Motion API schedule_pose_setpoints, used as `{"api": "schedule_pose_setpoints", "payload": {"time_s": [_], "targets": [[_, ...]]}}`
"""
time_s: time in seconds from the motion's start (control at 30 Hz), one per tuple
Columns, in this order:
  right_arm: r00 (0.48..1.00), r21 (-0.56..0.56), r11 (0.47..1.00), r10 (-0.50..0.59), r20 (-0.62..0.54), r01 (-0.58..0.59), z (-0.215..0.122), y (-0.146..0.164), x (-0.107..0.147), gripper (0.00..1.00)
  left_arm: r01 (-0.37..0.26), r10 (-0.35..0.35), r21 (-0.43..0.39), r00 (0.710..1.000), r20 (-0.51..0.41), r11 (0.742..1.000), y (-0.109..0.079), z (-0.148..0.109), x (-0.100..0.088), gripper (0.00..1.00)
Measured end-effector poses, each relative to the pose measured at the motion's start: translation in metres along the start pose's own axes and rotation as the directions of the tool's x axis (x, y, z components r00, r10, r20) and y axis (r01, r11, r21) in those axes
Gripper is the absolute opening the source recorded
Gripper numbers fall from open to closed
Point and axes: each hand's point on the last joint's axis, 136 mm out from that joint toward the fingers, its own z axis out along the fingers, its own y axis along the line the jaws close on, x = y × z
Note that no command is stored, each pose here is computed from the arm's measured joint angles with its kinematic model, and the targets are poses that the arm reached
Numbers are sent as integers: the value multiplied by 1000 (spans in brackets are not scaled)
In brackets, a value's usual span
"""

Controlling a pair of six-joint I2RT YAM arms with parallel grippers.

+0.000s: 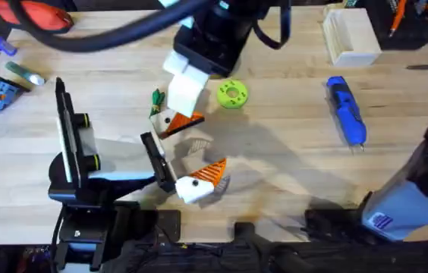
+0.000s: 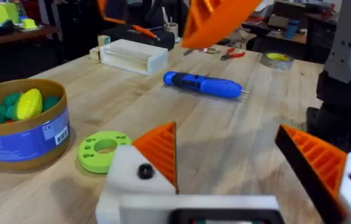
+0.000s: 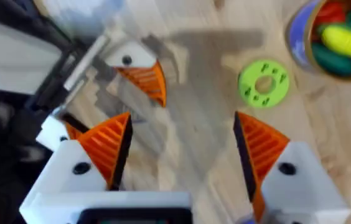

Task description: Pick up the gripper from the table and insert it into the empty holder that is missing its gripper. Then pick up a screw, insert it into the mounting hole, and use the screwdriver to tighten it. Finally, clean up the table by picking up the vegetable and placing it into the bucket.

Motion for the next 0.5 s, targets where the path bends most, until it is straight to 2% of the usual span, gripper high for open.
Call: {"api": "schedule_pose_setpoints", "payload": {"time_s": [0.2,0.27,0.4,0.5], "targets": [[996,1,996,84,-30,-84,10,-17,21,906,0,0,0,1000,0,1000,0,0,0,985],[988,19,988,152,-2,-152,18,-29,41,906,0,0,0,1000,0,1000,0,0,0,985],[964,51,964,259,64,-262,5,-49,66,907,0,0,0,1000,0,1000,0,0,0,985],[924,78,925,363,119,-373,-13,-65,93,906,0,0,0,1000,0,1000,0,0,0,985]]}}
